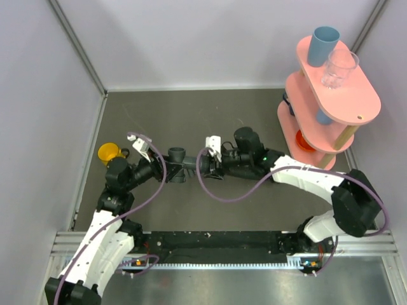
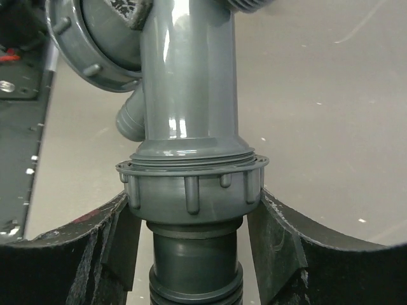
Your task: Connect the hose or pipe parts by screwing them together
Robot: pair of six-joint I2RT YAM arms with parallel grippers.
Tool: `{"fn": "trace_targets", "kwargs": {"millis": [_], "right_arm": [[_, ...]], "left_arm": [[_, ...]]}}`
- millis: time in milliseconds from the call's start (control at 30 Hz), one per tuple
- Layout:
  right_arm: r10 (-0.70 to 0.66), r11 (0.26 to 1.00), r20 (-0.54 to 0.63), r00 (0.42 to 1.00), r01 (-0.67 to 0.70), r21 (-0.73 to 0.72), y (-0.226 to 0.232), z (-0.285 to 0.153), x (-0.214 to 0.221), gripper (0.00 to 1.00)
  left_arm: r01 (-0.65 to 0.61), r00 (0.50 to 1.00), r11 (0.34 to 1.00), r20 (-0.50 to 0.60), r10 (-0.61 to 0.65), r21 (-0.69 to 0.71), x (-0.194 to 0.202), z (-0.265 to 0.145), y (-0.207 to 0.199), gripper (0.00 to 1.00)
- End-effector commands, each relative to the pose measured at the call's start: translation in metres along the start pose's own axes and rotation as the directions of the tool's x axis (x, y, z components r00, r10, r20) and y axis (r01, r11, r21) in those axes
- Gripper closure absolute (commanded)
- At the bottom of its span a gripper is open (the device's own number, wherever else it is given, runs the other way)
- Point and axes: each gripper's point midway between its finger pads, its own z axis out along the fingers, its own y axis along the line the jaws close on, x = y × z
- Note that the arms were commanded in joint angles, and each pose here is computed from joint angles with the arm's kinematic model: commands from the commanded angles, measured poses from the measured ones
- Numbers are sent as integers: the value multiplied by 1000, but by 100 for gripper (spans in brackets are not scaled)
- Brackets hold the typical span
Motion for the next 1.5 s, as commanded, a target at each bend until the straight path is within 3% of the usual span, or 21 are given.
{"fn": "trace_targets", "kwargs": {"millis": [0, 67, 100, 167, 200, 300, 400, 533, 733, 933, 1033, 1067, 1167, 1233, 1267, 1300, 1367, 1400, 1467], "right_arm": [[112, 992, 183, 977, -98, -83, -18, -5, -58, 77], [108, 994, 196, 975, -101, -48, -20, -7, -57, 72], [114, 993, 182, 977, -114, -14, -22, -7, -46, 58], [68, 995, 223, 972, -83, 56, -29, -16, -54, 42], [65, 992, 209, 976, -85, 91, -28, -18, -43, 28], [-17, 986, 205, 979, -18, 167, -24, -30, -35, 5], [-147, 963, 155, 977, 105, 248, -15, -35, -25, 1], [-302, 897, 22, 953, 276, 346, -10, -36, -17, 1], [-427, 805, -49, 903, 405, 434, -3, -35, -30, 1], [-497, 700, -139, 856, 491, 519, -12, -30, -41, 5], [-507, 697, -139, 850, 500, 514, -10, -26, -44, 23], [-510, 700, -131, 850, 499, 510, -9, -26, -46, 39], [-502, 730, -76, 861, 469, 497, -3, -25, -54, 66], [-462, 782, -24, 887, 420, 462, 1, -22, -58, 73], [-443, 833, 9, 896, 408, 374, 11, -16, -61, 79], [-367, 875, 29, 930, 335, 349, 4, -17, -57, 80], [-283, 945, 90, 955, 262, 194, 14, -10, -62, 82], [-185, 971, 112, 976, 164, 176, 3, -15, -58, 82], [-108, 994, 201, 974, 107, 20, 8, -15, -70, 81]], "left_arm": [[-218, 974, 971, -38, 222, 93, 19, -1, -3, 100], [-212, 976, 974, -39, 216, 82, 16, 0, -2, 100], [-197, 979, 977, -41, 201, 78, 14, 1, -2, 100], [-127, 990, 990, -48, 130, 55, 7, 3, -3, 100], [-78, 995, 997, -55, 78, 2, 6, 4, 4, 100], [60, 996, 997, -58, -63, -49, -4, 7, 3, 100], [236, 966, 966, -82, -244, -103, -9, 10, 0, 100], [457, 867, 868, -122, -483, -193, -10, 10, -7, 100], [612, 749, 767, -170, -640, -190, -5, 15, -19, 100], [644, 718, 741, -184, -671, -189, -2, 14, -22, 100], [656, 705, 732, -200, -681, -182, -1, 14, -25, 100], [655, 706, 735, -205, -678, -175, -2, 15, -27, 100], [621, 742, 772, -217, -635, -135, -8, 16, -30, 100], [445, 871, 895, -221, -438, -18, -17, 15, -36, 100], [272, 942, 962, -213, -260, 31, -16, 15, -33, 100], [187, 969, 982, -171, -181, 20, -14, 10, -28, 100], [-6, 996, 996, -85, 13, 85, -21, 7, -29, 100], [-54, 995, 992, -78, 63, 118, -8, 5, -27, 100], [-251, 968, 948, 65, 243, 197, -23, -1, -43, 100]]}}
